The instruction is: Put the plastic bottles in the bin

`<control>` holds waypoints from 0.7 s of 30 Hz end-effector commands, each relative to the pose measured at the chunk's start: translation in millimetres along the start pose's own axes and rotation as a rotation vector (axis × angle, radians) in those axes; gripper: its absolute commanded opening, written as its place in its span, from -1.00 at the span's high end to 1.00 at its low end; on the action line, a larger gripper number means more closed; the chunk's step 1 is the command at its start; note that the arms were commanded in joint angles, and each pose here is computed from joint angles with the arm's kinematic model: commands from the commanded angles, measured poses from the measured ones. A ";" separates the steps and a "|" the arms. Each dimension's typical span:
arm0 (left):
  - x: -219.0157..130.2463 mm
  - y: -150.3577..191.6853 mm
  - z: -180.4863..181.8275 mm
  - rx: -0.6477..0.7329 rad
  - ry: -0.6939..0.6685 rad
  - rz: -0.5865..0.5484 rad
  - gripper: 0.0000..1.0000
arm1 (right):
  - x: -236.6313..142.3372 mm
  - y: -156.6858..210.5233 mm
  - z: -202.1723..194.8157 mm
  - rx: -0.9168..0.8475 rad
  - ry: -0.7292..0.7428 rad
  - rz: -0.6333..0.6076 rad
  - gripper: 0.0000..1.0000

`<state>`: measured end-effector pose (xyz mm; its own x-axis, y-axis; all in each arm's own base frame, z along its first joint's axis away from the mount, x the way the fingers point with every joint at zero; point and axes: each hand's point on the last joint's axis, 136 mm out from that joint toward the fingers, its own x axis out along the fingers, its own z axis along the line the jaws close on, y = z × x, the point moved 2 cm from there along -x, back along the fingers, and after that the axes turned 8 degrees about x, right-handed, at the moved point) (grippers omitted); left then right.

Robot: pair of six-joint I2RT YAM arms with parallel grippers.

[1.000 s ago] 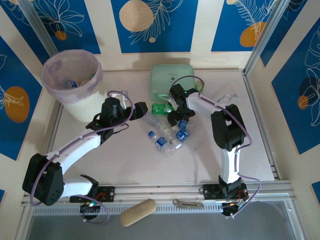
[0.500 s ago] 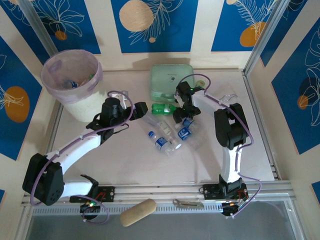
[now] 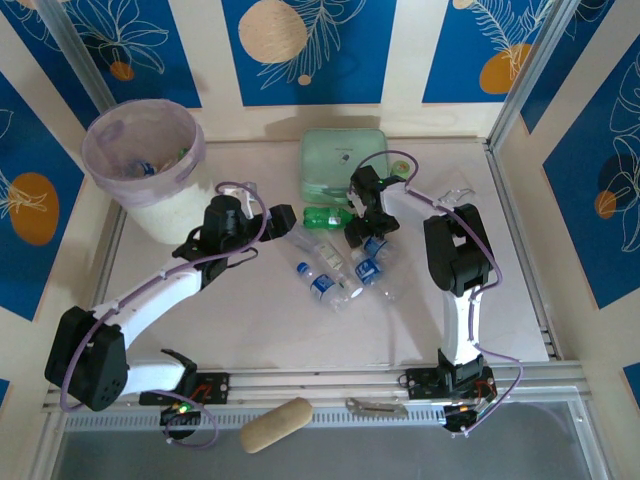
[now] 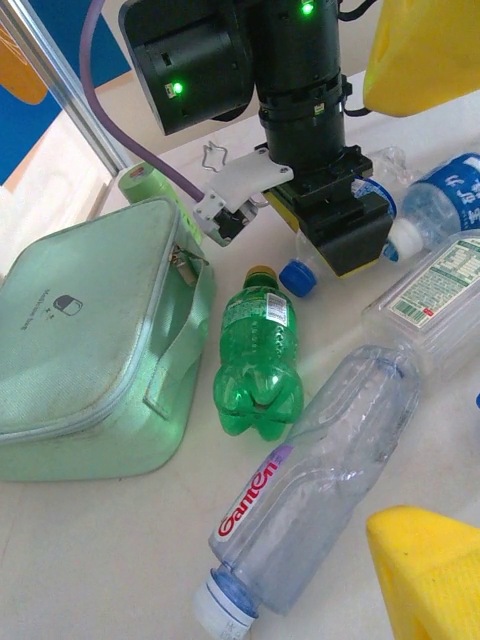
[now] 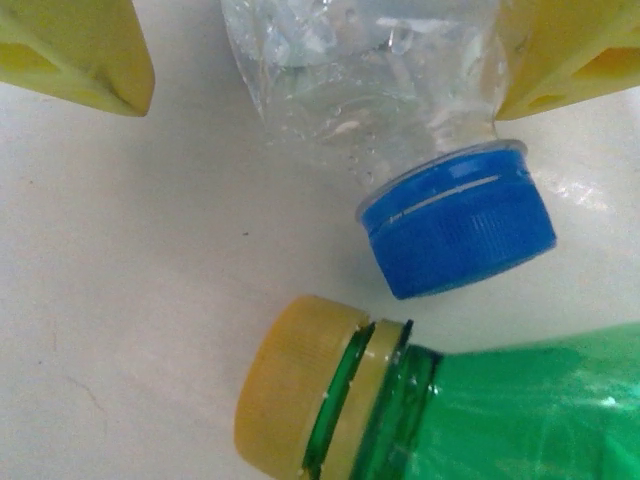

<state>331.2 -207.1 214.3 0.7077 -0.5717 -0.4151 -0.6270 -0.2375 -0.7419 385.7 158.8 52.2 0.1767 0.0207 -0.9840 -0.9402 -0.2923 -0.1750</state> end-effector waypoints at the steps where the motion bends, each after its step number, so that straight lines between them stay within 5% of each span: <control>1: 1.1 -10.0 -10.2 -0.006 0.016 -0.019 -0.99 | 10.2 5.3 -3.0 0.015 0.012 0.021 -0.65; 21: 12.6 -0.8 -21.2 0.038 0.042 0.051 -0.99 | -30.2 0.4 -29.4 0.169 -0.043 -0.111 -0.06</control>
<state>335.1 -221.5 213.7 0.6800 -0.5852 -0.4417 -0.6514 -0.2058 -0.7303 386.5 128.9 55.8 0.2151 0.0316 -0.9761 -0.9619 -0.1660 -0.2174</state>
